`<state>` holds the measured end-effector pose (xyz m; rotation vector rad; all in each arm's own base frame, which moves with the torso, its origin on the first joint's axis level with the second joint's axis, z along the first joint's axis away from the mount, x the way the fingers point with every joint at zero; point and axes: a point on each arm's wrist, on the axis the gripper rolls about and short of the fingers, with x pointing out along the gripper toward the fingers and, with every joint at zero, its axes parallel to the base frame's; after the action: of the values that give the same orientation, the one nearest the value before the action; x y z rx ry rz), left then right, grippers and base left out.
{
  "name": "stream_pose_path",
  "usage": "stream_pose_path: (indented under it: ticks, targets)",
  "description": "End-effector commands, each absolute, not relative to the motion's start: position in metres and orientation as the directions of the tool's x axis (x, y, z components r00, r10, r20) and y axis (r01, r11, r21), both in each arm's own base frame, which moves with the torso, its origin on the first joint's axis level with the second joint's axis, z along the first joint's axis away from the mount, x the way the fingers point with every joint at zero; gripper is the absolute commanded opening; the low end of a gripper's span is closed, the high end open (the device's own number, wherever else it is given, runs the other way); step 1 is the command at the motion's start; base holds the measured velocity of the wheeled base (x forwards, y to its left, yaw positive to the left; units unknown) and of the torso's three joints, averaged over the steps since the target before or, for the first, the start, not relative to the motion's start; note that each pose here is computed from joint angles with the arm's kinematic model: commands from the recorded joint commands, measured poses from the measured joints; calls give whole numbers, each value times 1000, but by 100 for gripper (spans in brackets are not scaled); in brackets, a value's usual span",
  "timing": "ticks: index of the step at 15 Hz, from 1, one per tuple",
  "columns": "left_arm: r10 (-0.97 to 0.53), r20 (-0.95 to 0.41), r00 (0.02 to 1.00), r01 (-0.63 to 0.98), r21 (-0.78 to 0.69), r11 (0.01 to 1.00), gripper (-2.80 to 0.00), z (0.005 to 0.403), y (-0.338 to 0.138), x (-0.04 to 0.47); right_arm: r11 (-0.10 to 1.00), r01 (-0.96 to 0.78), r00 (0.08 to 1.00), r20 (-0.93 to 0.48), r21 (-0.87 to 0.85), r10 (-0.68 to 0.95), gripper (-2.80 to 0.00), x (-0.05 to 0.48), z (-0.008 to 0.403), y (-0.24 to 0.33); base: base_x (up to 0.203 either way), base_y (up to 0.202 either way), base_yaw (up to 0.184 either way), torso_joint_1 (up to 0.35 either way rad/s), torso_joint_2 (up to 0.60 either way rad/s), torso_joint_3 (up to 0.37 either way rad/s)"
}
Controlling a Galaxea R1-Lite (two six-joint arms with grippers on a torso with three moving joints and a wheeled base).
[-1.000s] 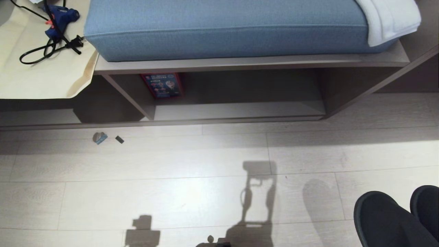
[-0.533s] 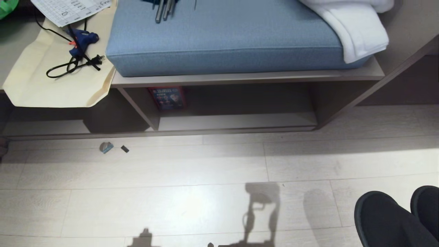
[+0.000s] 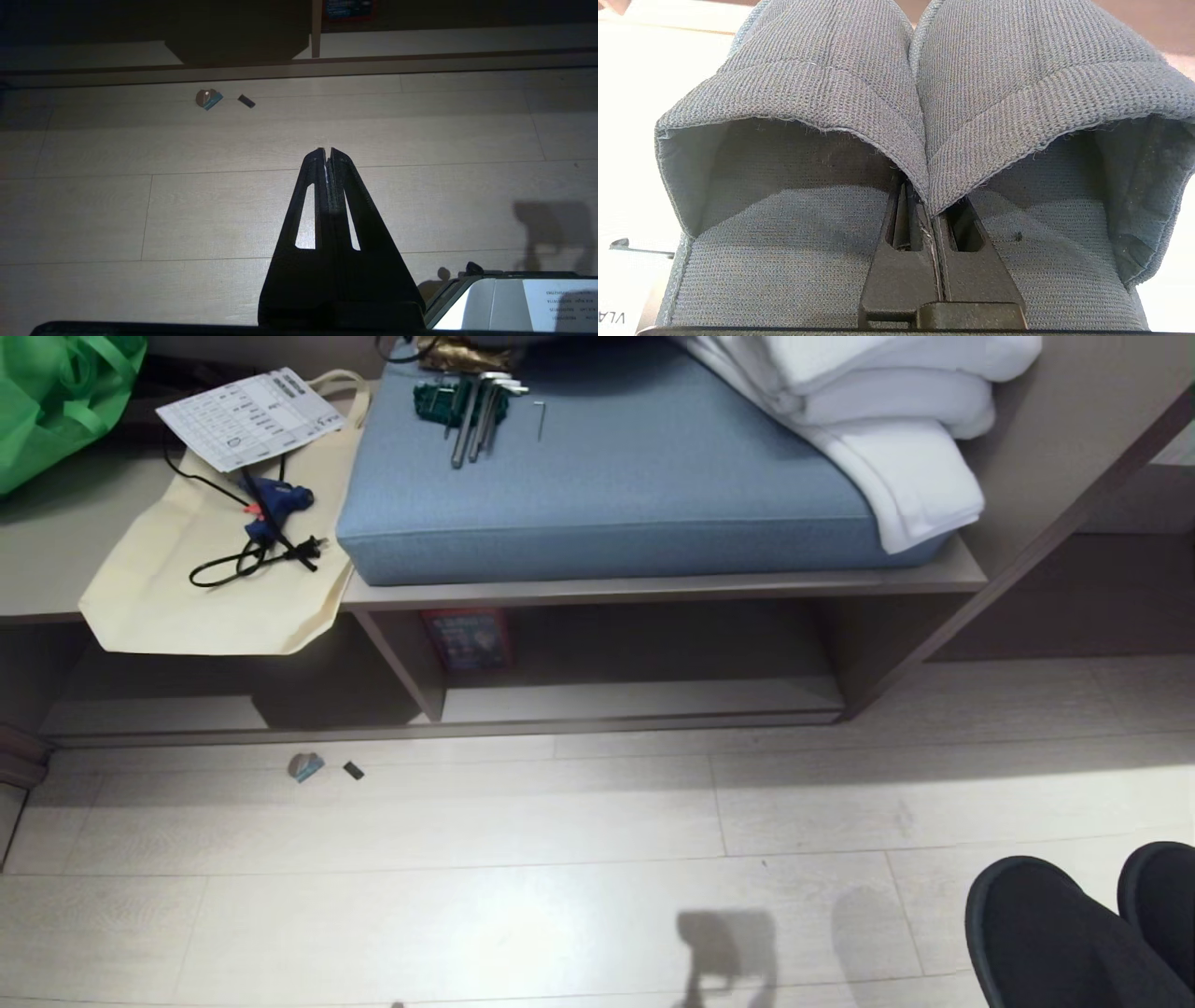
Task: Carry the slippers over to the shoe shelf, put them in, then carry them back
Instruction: Place the slippers on the floor
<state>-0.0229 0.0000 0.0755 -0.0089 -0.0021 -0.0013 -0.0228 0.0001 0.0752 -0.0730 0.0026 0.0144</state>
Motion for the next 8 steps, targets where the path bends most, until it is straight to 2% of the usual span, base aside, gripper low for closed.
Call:
stream_pose_path:
  ticks: [1,8]
  targets:
    - [-1,2,1000,1,-9,1000,-280,76,0,-23,998,-16,1000,-5,-67,15,-280,-23,75,0,0,0,0,6,2,207]
    - [-1,2,1000,1,-9,1000,-280,76,0,-23,998,-16,1000,-7,-63,15,-280,-23,75,0,0,0,0,1,1,202]
